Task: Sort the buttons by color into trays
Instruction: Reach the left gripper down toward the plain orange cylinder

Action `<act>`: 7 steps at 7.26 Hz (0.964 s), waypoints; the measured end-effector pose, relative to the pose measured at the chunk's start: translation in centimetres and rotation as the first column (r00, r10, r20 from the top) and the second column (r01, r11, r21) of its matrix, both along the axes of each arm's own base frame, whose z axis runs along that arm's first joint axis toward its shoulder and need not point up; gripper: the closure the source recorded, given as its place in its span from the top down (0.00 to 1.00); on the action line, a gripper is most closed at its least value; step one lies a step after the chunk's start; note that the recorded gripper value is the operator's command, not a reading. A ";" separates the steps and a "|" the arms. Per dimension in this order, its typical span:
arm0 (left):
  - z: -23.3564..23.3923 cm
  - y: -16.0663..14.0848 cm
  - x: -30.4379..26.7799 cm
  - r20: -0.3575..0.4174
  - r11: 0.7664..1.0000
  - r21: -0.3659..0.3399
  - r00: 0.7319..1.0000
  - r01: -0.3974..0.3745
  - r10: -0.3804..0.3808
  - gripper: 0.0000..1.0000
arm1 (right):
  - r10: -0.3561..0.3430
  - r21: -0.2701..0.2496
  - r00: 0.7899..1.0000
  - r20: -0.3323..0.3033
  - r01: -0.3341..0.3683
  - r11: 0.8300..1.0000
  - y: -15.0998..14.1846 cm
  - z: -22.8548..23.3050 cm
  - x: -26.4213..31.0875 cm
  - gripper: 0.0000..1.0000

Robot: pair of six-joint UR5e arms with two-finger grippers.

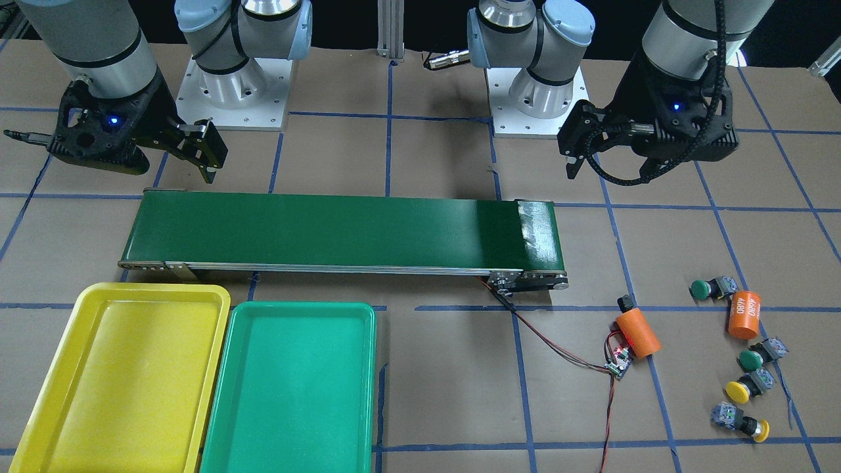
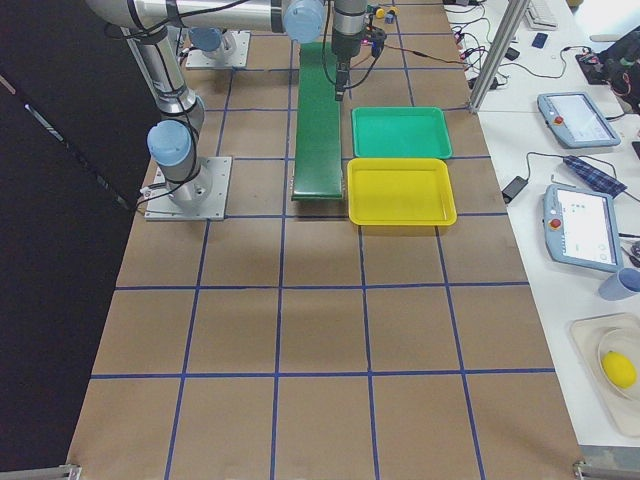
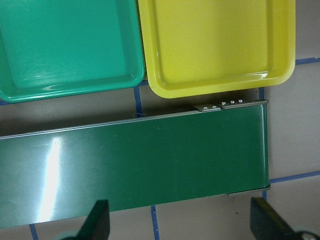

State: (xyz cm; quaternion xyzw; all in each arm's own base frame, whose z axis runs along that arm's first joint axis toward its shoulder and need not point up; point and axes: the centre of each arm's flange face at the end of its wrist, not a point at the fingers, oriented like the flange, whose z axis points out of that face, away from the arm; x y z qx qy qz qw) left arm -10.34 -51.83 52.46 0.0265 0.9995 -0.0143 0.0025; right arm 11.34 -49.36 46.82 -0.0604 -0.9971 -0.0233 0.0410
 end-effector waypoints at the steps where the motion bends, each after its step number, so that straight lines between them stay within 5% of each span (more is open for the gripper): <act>1: -0.1 0.0 0.1 -0.001 1.000 0.003 1.000 -0.001 0.001 1.00 | 0.000 0.001 1.000 0.000 0.000 1.000 0.1 -0.1 0.0 1.00; 4: -4.1 -2.1 5.9 -0.009 0.996 0.063 0.998 -0.056 0.057 1.00 | 0.000 0.003 1.000 0.000 0.000 1.000 0.2 -0.2 0.0 1.00; 7: -17.3 -7.9 16.0 -0.028 0.989 0.095 0.993 -0.111 0.115 1.00 | -0.002 0.006 1.000 0.002 0.002 1.000 0.3 -0.2 0.0 1.00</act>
